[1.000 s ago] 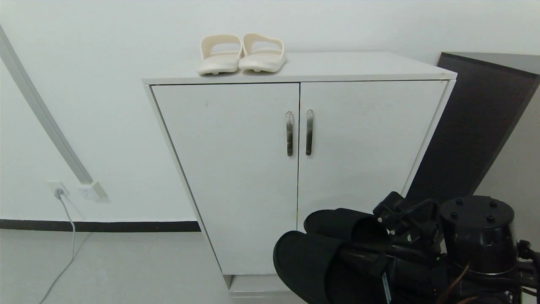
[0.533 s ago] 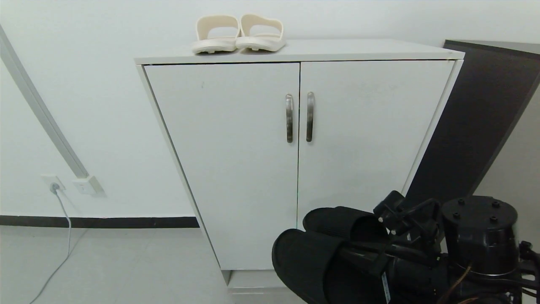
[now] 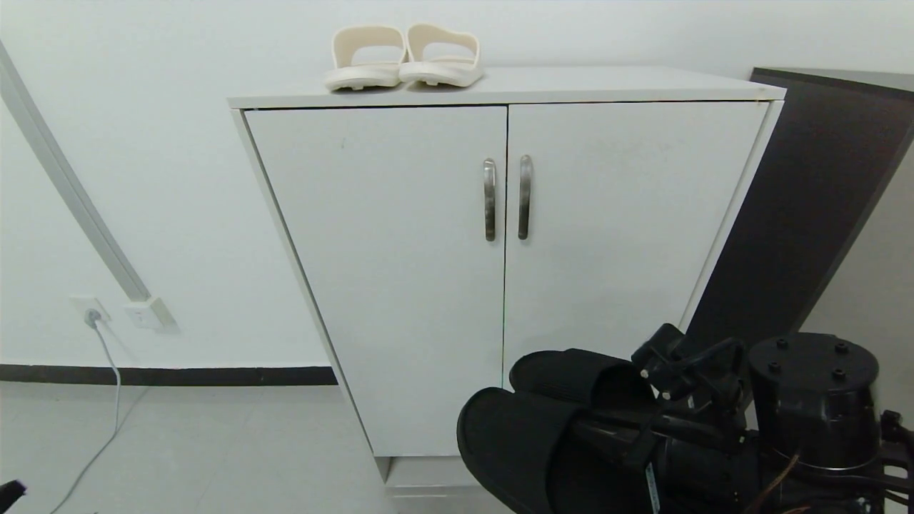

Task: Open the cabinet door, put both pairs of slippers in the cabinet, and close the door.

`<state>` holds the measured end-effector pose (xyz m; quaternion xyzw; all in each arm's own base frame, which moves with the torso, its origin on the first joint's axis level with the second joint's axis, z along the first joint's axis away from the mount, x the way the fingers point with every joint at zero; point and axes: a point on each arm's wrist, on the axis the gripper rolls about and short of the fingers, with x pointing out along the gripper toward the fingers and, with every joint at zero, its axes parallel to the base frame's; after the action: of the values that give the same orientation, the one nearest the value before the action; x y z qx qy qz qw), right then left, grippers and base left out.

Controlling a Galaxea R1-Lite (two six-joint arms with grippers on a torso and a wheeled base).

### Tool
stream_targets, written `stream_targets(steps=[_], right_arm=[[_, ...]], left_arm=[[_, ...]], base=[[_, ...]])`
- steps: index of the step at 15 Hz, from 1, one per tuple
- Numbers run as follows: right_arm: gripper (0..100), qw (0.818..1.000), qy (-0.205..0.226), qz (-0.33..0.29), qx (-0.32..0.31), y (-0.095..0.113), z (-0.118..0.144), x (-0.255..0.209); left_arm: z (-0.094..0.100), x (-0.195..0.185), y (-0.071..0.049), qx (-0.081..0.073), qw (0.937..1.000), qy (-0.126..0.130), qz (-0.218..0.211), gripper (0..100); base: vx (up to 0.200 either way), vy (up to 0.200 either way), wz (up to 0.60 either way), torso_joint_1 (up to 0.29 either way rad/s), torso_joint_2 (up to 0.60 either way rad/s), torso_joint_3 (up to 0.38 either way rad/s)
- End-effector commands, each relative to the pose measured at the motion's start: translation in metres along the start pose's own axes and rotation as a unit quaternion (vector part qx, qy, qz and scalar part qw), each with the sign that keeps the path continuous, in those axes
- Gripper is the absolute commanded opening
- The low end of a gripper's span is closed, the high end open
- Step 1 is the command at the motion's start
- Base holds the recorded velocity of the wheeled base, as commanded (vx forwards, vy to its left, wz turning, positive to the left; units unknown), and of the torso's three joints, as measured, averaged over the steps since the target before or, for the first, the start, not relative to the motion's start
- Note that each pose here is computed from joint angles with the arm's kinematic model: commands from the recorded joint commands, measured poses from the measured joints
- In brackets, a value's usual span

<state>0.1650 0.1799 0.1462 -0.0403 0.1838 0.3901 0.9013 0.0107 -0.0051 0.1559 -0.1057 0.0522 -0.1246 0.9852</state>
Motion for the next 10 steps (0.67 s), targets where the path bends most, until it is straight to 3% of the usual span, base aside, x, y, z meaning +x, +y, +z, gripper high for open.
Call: stream_targets(steps=[1, 3, 8, 10], right_arm=[[0, 1.0, 0.001, 0.001, 0.0, 0.0, 0.0, 0.0], [0, 1.0, 0.002, 0.001, 0.0, 0.0, -0.001, 0.001], [0, 1.0, 0.0, 0.005, -0.002, 0.003, -0.001, -0.001], [0, 1.0, 0.0, 0.005, -0.002, 0.003, -0.001, -0.001]], left_arm=[[0.012, 0.046, 0.003, -0.018, 0.995, 0.082, -0.055, 100], [0.019, 0.072, 0.003, -0.019, 0.992, 0.094, -0.082, 100], [0.041, 0.112, -0.013, -0.006, 0.9841, 0.086, -0.155, 100], [0.057, 0.125, -0.033, -0.006, 0.9721, 0.083, -0.219, 100]], base=[[0.0, 0.0, 0.0, 0.0, 0.0, 0.0], [0.0, 0.0, 0.0, 0.0, 0.0, 0.0], [0.0, 0.0, 0.0, 0.0, 0.0, 0.0], [0.0, 0.0, 0.0, 0.0, 0.0, 0.0]])
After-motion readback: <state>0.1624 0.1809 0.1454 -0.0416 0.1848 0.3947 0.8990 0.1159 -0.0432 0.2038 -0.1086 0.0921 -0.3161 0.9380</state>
